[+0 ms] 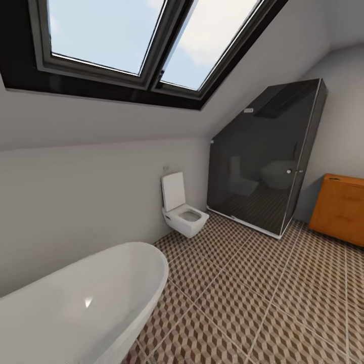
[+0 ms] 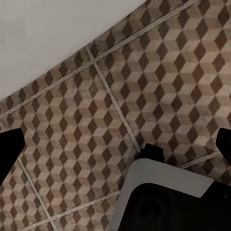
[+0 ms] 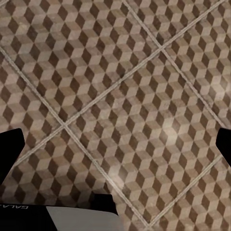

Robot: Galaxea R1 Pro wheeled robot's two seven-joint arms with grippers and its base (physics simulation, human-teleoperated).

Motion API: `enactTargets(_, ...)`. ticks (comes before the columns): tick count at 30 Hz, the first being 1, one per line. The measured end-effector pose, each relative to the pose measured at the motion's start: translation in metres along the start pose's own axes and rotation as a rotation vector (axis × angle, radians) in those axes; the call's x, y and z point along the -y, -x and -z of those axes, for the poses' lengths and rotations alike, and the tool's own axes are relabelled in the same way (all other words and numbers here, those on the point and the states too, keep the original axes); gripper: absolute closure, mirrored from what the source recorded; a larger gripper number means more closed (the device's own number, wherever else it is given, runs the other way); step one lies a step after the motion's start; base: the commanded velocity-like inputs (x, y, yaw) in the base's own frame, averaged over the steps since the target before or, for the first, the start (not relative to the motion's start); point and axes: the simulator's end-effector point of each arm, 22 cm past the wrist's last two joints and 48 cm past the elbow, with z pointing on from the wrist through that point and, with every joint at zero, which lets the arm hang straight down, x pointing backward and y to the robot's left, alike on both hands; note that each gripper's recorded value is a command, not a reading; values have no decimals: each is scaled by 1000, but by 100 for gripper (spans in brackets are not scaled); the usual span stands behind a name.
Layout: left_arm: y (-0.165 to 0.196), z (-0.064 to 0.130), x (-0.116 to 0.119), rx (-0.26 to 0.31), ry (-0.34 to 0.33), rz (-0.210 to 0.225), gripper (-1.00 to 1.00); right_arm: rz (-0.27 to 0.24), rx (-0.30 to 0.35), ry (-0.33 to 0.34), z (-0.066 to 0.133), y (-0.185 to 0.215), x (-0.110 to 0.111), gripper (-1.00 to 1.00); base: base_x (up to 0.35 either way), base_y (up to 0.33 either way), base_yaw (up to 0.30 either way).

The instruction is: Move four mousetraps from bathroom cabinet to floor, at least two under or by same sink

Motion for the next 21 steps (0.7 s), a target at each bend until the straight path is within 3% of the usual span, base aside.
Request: enactTargets(21, -13, -5, -2, -31, 8, -9, -100, -1, -34, 5, -3, -15, -3, -100, 0, 0, 0)
